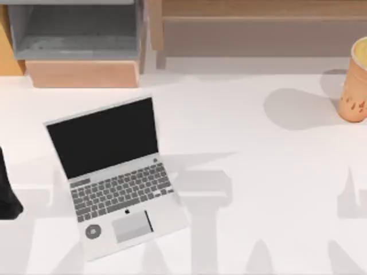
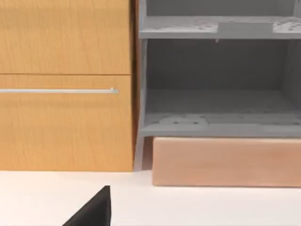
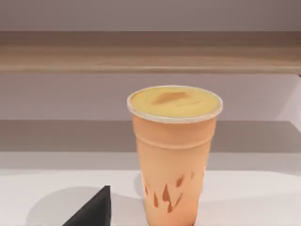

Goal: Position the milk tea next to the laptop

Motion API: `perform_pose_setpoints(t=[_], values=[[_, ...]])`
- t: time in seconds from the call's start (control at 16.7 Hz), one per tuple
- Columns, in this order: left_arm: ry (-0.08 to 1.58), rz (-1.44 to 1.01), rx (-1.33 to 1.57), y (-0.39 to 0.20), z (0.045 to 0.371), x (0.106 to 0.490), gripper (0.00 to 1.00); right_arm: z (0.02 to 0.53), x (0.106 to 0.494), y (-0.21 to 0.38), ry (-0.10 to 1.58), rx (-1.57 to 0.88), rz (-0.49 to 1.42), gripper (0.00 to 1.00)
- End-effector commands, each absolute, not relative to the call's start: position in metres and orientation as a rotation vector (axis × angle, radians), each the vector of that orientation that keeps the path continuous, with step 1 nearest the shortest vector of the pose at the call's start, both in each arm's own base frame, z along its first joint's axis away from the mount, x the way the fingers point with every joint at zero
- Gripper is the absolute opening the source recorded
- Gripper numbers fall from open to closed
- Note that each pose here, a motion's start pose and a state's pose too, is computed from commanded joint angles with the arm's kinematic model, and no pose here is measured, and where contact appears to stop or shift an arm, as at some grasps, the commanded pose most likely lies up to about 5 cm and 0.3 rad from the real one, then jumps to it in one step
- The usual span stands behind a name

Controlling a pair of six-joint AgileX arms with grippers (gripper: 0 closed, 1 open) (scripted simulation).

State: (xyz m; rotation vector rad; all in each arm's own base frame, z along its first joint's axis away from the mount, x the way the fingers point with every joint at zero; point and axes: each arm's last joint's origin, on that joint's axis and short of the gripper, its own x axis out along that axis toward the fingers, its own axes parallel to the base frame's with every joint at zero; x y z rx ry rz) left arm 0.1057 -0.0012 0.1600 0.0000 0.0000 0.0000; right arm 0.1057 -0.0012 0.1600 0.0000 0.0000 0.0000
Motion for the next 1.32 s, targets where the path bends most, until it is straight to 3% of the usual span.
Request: perform_pose_setpoints(t=[0.42, 0.78, 1.32], values=[[0.000, 0.000, 0.000, -0.001, 0.160, 0.106, 1.00, 0.176, 0.114, -0.001, -0.037, -0.001, -0.004, 1.00], [0.000, 0.000, 0.000, -0.001, 0.160, 0.106, 1.00, 0.190, 0.158, 0.001, -0.021, -0.006, -0.011, 1.00], [0.000, 0.000, 0.000, -0.001, 0.160, 0.106, 1.00, 0.127, 0.242, 0.007, 0.129, -0.014, -0.014, 1.00]])
